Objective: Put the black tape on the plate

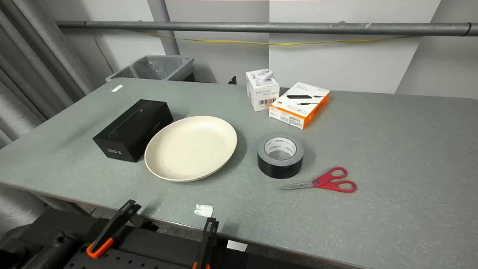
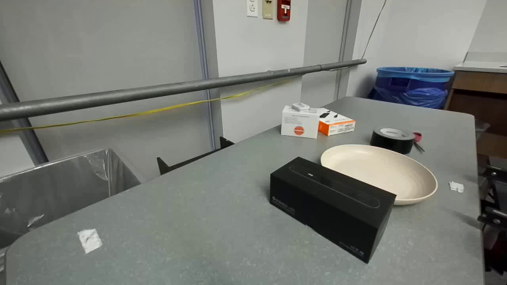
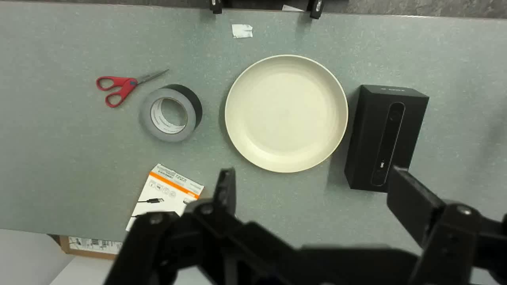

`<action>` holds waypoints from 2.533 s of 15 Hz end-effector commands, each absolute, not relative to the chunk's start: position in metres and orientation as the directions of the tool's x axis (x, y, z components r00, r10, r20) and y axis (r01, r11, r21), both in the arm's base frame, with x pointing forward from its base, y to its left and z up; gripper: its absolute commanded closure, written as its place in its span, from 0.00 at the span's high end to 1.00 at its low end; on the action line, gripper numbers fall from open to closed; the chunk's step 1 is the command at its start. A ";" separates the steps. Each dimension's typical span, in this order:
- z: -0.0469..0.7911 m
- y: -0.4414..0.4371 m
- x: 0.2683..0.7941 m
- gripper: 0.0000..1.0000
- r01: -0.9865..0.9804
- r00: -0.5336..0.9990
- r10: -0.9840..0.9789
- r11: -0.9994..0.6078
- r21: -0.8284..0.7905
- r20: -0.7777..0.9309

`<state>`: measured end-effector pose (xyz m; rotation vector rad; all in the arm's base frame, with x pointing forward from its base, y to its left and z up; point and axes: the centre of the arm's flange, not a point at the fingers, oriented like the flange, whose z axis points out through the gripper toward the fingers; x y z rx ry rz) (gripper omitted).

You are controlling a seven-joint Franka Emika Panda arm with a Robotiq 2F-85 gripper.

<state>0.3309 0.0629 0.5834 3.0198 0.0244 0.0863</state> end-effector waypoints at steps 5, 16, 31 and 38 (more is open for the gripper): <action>0.583 0.063 0.331 1.00 0.013 0.998 0.020 -0.993 0.121 0.056; 0.580 0.061 0.334 1.00 0.007 0.997 0.017 -0.991 0.130 0.072; 0.425 -0.062 0.383 1.00 -0.167 0.983 -0.159 -0.982 0.089 0.089; 0.410 -0.050 0.379 1.00 -0.148 0.982 -0.132 -0.982 0.121 0.133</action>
